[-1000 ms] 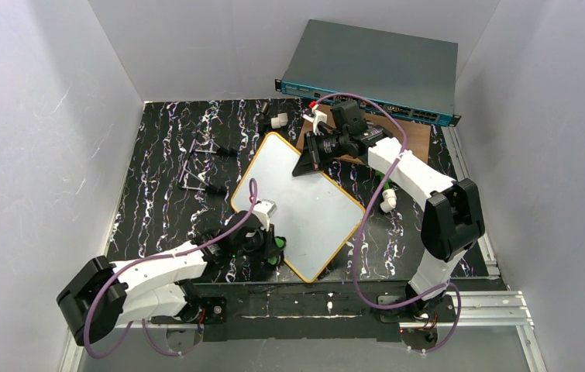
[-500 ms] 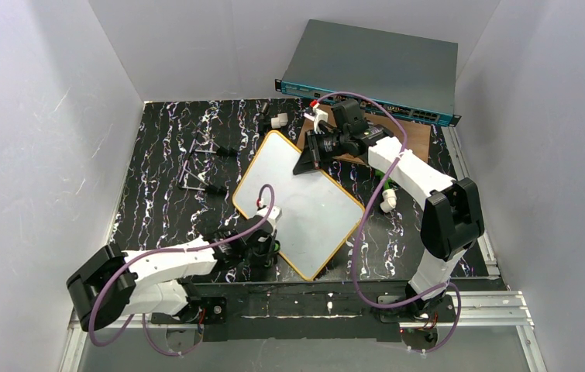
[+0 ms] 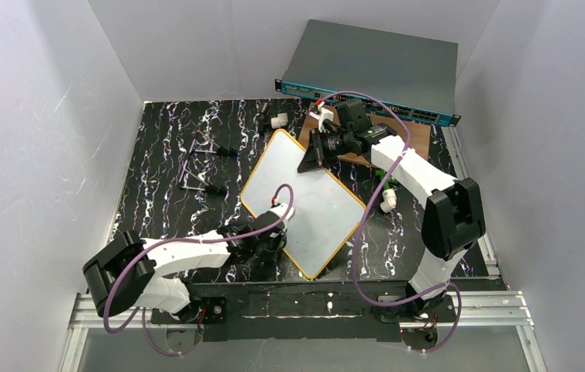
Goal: Erase the whiteboard
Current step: Erase the center of the board with the whiteboard.
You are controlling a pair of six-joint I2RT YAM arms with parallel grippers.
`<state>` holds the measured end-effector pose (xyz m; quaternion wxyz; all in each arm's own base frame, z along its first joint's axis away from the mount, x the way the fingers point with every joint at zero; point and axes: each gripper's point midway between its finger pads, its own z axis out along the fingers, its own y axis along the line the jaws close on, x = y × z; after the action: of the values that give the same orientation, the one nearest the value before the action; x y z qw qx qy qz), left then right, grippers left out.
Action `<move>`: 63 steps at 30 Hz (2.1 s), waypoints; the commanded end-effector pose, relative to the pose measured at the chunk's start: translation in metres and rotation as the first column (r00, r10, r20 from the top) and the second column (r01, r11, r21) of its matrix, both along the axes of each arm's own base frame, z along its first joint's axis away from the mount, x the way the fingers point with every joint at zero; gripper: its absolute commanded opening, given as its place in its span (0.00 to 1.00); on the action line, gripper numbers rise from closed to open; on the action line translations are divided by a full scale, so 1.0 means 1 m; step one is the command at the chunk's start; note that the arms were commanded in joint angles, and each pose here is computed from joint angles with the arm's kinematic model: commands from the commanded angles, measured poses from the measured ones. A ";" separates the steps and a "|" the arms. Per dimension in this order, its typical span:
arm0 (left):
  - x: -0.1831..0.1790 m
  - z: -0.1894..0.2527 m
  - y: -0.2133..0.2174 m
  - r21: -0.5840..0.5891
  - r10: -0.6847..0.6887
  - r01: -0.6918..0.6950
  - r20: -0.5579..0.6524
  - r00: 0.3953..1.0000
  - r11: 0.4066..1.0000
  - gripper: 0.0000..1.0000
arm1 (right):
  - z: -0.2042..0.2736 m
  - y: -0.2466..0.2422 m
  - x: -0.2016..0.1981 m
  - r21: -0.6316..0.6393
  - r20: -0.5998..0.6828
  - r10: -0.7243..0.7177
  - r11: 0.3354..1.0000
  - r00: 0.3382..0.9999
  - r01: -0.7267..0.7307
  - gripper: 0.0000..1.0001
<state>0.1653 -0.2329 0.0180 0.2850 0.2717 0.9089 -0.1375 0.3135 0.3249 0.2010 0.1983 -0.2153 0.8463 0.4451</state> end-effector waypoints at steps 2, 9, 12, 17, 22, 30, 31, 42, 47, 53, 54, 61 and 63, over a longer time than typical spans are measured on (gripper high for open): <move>-0.043 -0.022 -0.022 0.024 -0.165 0.171 -0.149 0.975 0.985 0.00 | 0.055 0.027 -0.021 0.178 0.028 0.120 0.976 0.992 -0.123 0.01; -0.074 -0.027 -0.046 0.005 -0.263 0.271 -0.231 0.937 0.963 0.00 | 0.055 0.027 -0.021 0.178 0.026 0.121 0.976 0.992 -0.123 0.01; -0.080 -0.024 -0.060 -0.021 -0.300 0.304 -0.234 0.925 0.952 0.00 | 0.055 0.027 -0.021 0.178 0.026 0.119 0.976 0.993 -0.122 0.01; -0.090 -0.017 -0.079 -0.060 -0.360 0.357 -0.247 0.900 0.932 0.00 | 0.057 0.026 -0.022 0.180 0.032 0.119 0.976 0.992 -0.123 0.01; -0.098 -0.002 -0.098 -0.127 -0.431 0.412 -0.216 0.876 0.902 0.00 | 0.057 0.026 -0.021 0.178 0.034 0.116 0.977 0.993 -0.121 0.01; -0.019 0.059 0.014 -0.249 0.151 -0.139 0.030 0.988 0.958 0.00 | 0.054 0.021 -0.016 0.168 0.044 0.092 0.981 0.995 -0.098 0.01; -0.018 0.057 0.007 -0.251 0.126 -0.116 0.026 0.992 0.961 0.00 | 0.055 0.021 -0.015 0.168 0.045 0.091 0.981 0.995 -0.097 0.01; -0.010 0.042 -0.061 -0.268 -0.059 0.082 0.092 0.994 0.960 0.00 | 0.050 0.022 -0.017 0.180 0.016 0.091 0.979 0.996 -0.092 0.01; -0.022 0.037 -0.086 -0.274 -0.151 0.168 0.083 0.985 0.947 0.00 | 0.047 0.025 -0.018 0.185 -0.002 0.100 0.978 0.995 -0.098 0.01; -0.029 0.043 -0.116 -0.301 -0.229 0.250 0.105 0.968 0.920 0.00 | 0.047 0.027 -0.022 0.187 -0.005 0.107 0.977 0.994 -0.104 0.01; -0.030 0.046 -0.121 -0.312 -0.239 0.262 0.111 0.965 0.913 0.00 | 0.047 0.028 -0.022 0.187 -0.004 0.109 0.976 0.994 -0.107 0.01; -0.051 0.056 -0.157 -0.336 -0.368 0.385 0.116 0.923 0.860 0.00 | 0.046 0.027 -0.022 0.186 -0.003 0.107 0.977 0.994 -0.104 0.01; -0.053 0.058 -0.162 -0.345 -0.380 0.398 0.123 0.917 0.850 0.00 | 0.046 0.027 -0.023 0.185 -0.002 0.107 0.977 0.994 -0.105 0.01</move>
<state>0.1298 -0.3239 0.0366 0.3004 0.3675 0.8520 -0.2210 0.3189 0.3129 0.2017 0.2009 -0.2213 0.8397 0.4533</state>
